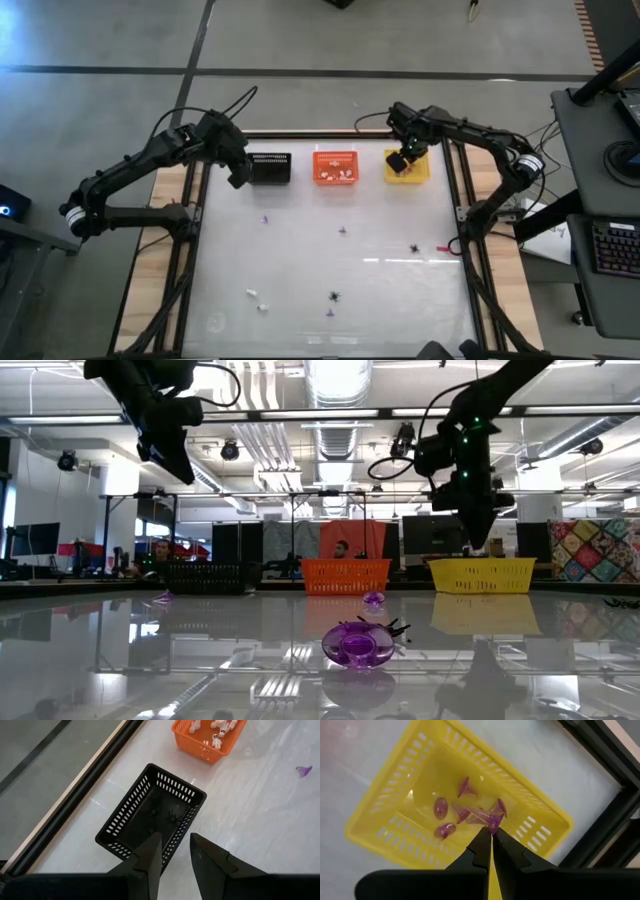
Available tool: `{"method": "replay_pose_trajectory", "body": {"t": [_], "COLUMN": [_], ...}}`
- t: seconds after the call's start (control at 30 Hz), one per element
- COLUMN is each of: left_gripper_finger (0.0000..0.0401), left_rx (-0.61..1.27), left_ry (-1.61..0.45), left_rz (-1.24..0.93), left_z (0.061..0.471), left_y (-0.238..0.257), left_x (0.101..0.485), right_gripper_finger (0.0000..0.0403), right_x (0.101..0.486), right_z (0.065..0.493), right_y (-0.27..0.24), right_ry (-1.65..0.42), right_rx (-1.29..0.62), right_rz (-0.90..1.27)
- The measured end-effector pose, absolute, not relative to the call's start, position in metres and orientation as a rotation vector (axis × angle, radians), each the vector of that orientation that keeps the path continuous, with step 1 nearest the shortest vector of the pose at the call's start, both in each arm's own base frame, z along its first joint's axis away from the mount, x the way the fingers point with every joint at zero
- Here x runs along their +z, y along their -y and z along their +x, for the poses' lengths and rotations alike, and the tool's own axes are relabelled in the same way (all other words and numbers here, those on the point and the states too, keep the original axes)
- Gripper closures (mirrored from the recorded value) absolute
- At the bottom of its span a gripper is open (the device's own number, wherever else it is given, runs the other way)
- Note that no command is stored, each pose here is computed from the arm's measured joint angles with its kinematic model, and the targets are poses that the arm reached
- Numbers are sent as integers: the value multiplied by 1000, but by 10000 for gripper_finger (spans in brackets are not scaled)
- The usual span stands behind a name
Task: Sort Halloween decoration
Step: Put the witch hat toy into the yellow bin, then put the bottom spider toy into the black bin
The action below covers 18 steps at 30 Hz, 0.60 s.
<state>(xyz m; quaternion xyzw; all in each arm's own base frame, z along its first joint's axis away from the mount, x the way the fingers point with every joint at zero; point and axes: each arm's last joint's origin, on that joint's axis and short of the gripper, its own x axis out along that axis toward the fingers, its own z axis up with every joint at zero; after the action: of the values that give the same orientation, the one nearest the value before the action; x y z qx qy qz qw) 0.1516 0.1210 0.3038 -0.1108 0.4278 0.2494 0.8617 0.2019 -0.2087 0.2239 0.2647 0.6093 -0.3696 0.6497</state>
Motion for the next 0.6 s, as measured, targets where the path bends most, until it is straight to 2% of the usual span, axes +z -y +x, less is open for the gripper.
{"method": "replay_pose_trajectory", "body": {"t": [0.2, 0.6], "left_gripper_finger": [316, 316], "left_rx": [523, 523], "left_ry": [-898, -897], "left_rz": [-233, -232], "left_z": [152, 152], "left_y": [-121, -121], "left_x": [304, 304], "right_gripper_finger": [385, 311], "right_x": [218, 216], "right_z": [203, 203], "right_y": [209, 209], "right_ry": [-1360, -1343], "right_rx": [-839, -859], "right_rz": [586, 605]}}
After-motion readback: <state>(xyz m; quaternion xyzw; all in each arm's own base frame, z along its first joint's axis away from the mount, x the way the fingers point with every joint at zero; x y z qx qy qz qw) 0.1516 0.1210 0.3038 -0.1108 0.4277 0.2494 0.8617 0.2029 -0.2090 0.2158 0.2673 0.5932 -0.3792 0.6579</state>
